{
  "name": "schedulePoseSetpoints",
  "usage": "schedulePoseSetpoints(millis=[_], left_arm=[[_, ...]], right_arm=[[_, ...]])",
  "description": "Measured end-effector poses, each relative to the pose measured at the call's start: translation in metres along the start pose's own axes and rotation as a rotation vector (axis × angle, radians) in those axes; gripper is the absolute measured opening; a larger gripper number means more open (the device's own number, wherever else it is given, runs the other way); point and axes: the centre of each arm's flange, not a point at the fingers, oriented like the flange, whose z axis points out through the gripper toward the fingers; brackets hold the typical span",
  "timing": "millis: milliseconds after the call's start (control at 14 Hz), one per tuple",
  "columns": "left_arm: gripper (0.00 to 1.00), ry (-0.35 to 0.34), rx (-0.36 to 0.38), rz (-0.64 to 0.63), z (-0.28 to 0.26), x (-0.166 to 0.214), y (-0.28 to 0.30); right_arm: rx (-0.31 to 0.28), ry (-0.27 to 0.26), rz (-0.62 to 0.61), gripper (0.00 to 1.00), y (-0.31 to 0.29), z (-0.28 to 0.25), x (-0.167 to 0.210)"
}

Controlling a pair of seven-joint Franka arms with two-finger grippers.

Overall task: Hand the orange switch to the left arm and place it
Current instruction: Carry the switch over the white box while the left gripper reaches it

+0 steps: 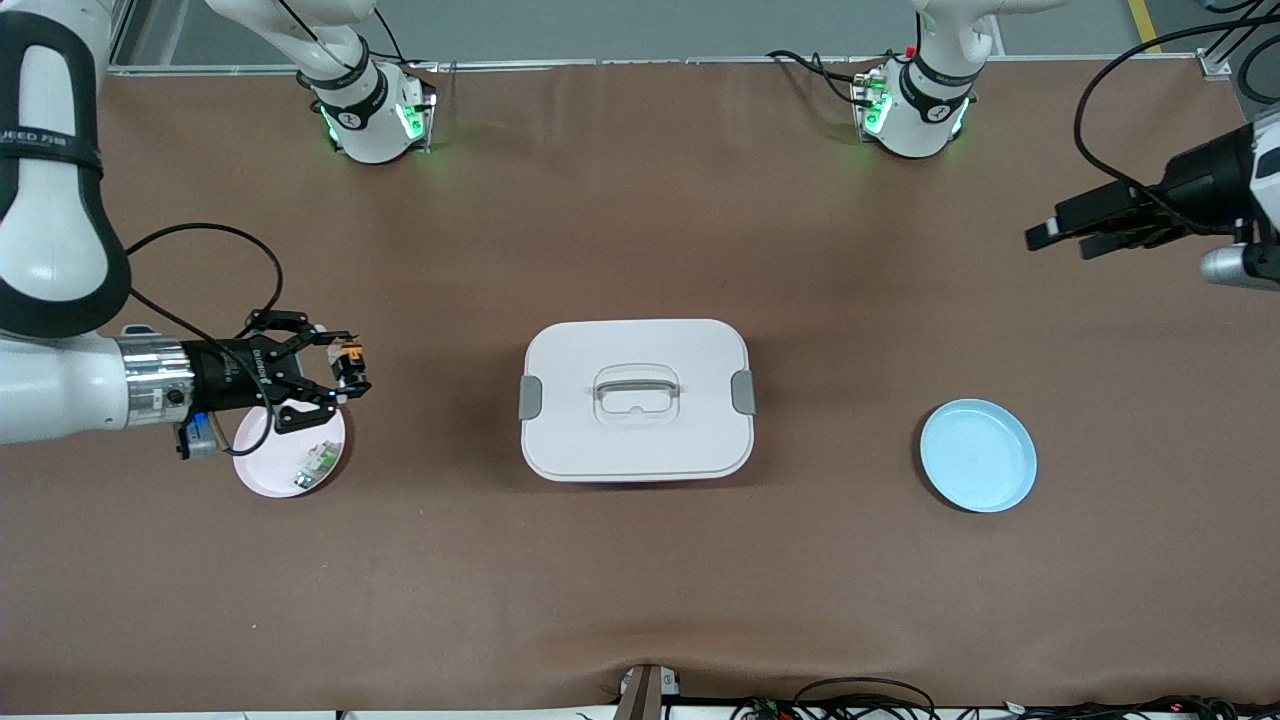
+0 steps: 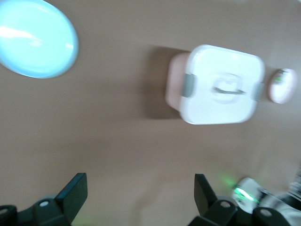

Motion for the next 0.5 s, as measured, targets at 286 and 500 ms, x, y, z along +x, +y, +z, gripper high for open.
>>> schedulePoseSetpoints(millis=[286, 500], left_arm=[[1.00, -0.048, -0.180, -0.035, 0.035, 0.007, 0.005], [1.00, -0.013, -0.250, -0.039, 0.082, 0.009, 0.043]], right_arm=[[0.023, 0.007, 0.062, 0.72, -0.018, 0.015, -0.062], [0.021, 0.011, 0.105, 0.72, -0.025, 0.035, -0.087]])
